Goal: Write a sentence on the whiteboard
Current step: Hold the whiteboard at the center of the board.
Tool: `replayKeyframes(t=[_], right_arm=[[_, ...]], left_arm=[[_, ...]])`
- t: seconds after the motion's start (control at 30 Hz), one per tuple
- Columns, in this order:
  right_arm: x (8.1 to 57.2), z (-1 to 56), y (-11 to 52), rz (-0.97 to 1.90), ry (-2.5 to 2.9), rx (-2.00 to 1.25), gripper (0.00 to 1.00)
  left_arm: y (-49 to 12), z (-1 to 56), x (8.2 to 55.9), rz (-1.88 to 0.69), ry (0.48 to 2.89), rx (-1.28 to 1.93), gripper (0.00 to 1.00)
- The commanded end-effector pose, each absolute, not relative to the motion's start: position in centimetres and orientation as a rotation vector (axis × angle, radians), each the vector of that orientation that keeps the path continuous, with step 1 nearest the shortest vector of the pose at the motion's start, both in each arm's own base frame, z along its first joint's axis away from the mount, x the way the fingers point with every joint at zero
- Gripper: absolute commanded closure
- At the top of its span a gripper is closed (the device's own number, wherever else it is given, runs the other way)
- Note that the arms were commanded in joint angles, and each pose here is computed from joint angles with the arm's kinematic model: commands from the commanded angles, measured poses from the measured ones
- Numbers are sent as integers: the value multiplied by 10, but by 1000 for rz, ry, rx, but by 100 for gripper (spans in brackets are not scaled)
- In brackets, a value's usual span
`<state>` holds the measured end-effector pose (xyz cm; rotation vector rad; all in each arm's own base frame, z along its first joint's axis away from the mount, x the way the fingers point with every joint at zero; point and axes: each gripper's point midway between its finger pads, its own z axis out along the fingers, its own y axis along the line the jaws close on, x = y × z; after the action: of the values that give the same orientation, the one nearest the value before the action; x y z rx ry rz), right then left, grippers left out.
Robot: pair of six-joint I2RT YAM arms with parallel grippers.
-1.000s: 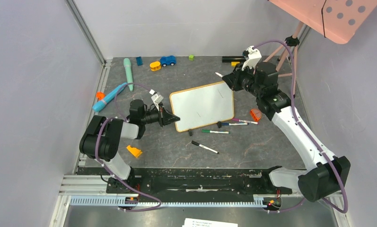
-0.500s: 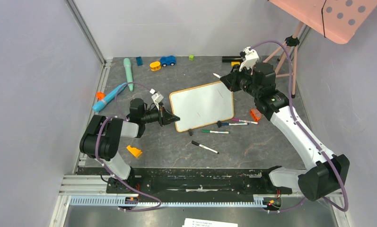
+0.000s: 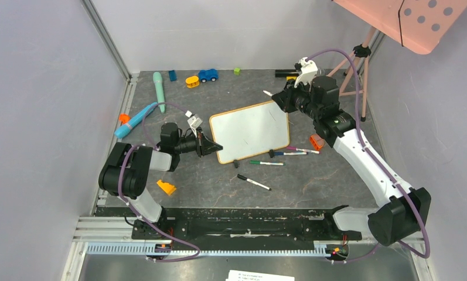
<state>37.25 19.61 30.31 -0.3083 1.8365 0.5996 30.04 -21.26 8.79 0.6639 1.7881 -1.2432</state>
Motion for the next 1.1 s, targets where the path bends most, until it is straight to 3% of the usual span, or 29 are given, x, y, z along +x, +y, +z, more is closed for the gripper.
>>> replayKeyframes(t=[0.0, 0.17, 0.2, 0.23, 0.27, 0.6, 0.77, 0.93, 1.0, 1.07], right_arm=[[377, 332, 201, 597, 1750, -329, 100], [375, 334, 201, 597, 1750, -327, 100], [375, 333, 201, 594, 1753, -327, 100], [374, 333, 201, 594, 1753, -328, 100], [374, 333, 200, 592, 1753, -327, 100], [370, 337, 201, 596, 1745, -327, 100], [370, 339, 201, 592, 1738, -326, 100], [368, 338, 203, 593, 1740, -334, 100], [367, 336, 204, 593, 1743, -341, 100], [366, 335, 205, 592, 1745, -347, 100]], left_arm=[[-209, 87, 310, -1154, 1736, 709, 83], [-209, 85, 315, -1157, 1757, 688, 71], [-209, 84, 316, -1159, 1763, 683, 64], [-209, 84, 318, -1160, 1773, 673, 23], [-209, 83, 319, -1166, 1781, 668, 16], [-202, 82, 329, -1087, 1805, 576, 15], [-196, 85, 332, -1056, 1784, 526, 20], [-196, 83, 332, -1050, 1790, 534, 37], [-195, 82, 333, -1047, 1796, 532, 49], [-197, 82, 332, -1058, 1795, 543, 53]])
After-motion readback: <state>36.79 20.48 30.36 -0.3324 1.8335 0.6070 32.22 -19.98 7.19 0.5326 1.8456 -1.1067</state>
